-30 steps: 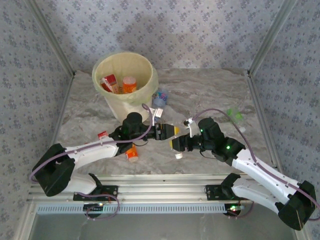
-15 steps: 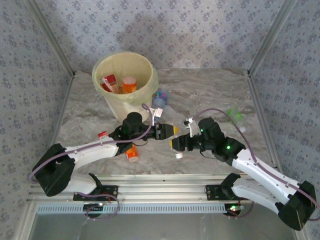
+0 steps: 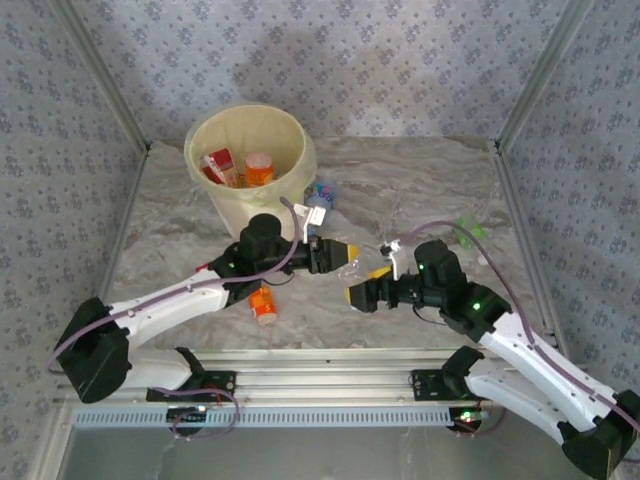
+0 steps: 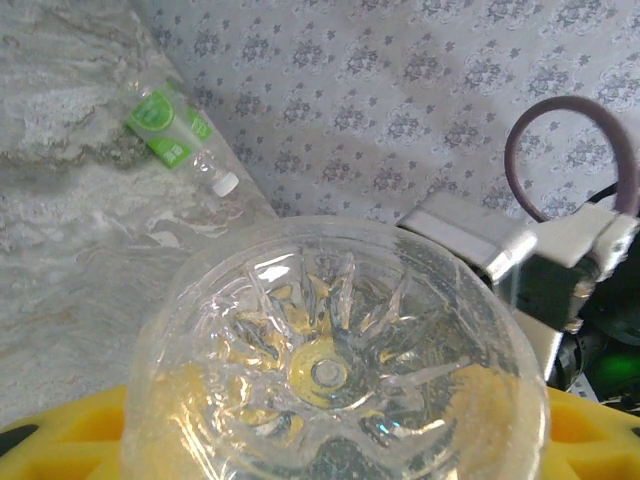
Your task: Put the plastic bottles in the bin
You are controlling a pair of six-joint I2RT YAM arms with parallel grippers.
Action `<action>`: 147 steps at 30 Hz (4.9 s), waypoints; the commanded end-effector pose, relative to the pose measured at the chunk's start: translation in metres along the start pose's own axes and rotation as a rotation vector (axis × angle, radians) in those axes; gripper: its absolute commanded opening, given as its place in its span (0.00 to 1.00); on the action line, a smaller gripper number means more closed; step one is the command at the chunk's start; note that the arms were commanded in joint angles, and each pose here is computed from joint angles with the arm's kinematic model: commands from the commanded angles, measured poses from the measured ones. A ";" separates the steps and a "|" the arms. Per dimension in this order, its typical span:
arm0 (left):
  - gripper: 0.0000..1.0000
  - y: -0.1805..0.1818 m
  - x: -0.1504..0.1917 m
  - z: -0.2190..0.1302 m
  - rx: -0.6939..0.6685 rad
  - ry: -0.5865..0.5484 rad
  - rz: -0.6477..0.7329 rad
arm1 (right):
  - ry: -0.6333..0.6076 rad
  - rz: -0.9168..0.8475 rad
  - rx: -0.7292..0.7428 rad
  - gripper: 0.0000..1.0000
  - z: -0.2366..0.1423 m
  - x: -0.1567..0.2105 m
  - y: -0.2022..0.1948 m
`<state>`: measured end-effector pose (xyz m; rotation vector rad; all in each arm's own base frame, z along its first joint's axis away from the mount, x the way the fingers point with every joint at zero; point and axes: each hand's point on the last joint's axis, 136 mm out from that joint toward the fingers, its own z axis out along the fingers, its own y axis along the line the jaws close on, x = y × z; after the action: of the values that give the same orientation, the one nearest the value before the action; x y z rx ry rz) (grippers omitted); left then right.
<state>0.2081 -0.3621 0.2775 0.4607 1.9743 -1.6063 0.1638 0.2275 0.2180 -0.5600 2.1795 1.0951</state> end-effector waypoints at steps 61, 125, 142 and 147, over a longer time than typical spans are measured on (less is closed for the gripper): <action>0.84 0.145 -0.329 -0.194 -0.817 -0.468 0.277 | -0.200 0.187 0.606 0.96 -0.052 -0.046 -0.094; 1.00 0.006 0.017 -0.062 -0.160 0.058 0.313 | 0.121 0.502 1.073 0.92 -0.110 -0.018 -0.389; 1.00 0.010 0.022 -0.055 -0.164 0.087 0.302 | 0.293 0.369 1.147 0.78 -0.086 -0.012 -0.389; 1.00 0.011 0.023 -0.053 -0.162 0.094 0.298 | 0.299 0.357 1.173 0.77 -0.085 -0.014 -0.394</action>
<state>0.1886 -0.3055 0.2523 0.6967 2.0141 -1.2394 0.3816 -0.0570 0.0463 0.2401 2.7408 -0.2030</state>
